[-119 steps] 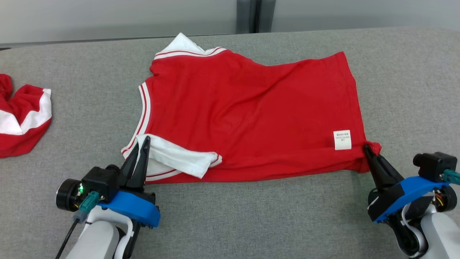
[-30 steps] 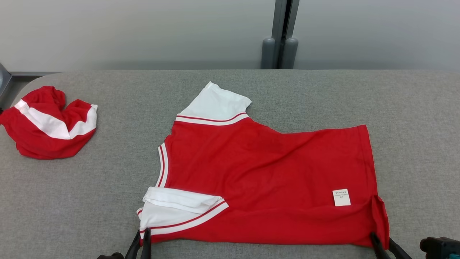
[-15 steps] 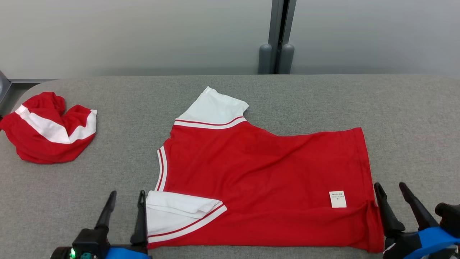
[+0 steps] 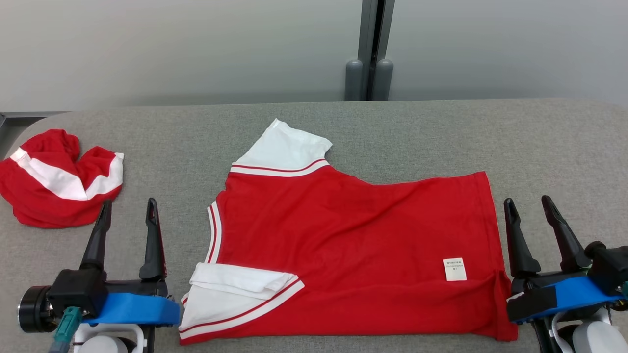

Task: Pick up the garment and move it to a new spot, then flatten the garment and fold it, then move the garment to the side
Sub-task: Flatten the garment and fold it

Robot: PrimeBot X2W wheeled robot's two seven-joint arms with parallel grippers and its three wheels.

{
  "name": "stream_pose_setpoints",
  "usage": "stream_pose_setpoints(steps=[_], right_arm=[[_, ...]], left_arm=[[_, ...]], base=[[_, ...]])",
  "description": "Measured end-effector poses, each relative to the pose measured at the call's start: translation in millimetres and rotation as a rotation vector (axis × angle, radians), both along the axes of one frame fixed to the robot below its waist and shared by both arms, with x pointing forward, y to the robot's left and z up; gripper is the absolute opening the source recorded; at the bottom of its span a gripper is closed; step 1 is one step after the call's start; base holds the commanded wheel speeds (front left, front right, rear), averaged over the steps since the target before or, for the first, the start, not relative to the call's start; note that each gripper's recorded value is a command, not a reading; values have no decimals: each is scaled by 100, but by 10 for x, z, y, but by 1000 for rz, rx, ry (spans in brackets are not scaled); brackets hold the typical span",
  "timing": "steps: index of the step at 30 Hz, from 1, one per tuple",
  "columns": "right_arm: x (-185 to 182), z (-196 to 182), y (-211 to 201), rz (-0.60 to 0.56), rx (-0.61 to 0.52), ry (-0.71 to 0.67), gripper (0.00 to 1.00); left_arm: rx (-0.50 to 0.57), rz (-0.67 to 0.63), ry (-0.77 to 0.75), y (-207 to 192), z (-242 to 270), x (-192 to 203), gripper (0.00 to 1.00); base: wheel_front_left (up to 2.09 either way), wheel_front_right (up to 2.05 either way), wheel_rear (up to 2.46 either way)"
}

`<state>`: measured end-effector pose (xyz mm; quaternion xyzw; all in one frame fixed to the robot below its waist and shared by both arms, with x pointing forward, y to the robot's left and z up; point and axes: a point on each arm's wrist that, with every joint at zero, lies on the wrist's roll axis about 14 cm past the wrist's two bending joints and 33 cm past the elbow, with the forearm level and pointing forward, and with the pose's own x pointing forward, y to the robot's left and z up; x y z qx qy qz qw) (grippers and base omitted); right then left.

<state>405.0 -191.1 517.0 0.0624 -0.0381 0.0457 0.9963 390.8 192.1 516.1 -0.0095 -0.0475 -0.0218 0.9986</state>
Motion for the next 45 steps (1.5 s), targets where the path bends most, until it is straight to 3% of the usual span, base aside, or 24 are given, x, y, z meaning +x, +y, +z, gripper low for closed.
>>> stream_pose_setpoints(steps=[35, 39, 45], right_arm=[[20, -251, 46, -29, -10, 53, 100], [152, -122, -23, -31, -42, 17, 100], [530, 127, -204, -40, -107, -14, 100]], left_arm=[[13, 16, 83, 177, -273, 6, 100], [38, -16, 53, 120, -172, 171, 100], [88, -125, -56, -97, 241, 798, 100]], base=[[0, 0, 0], [0, 0, 0], [0, 0, 0]])
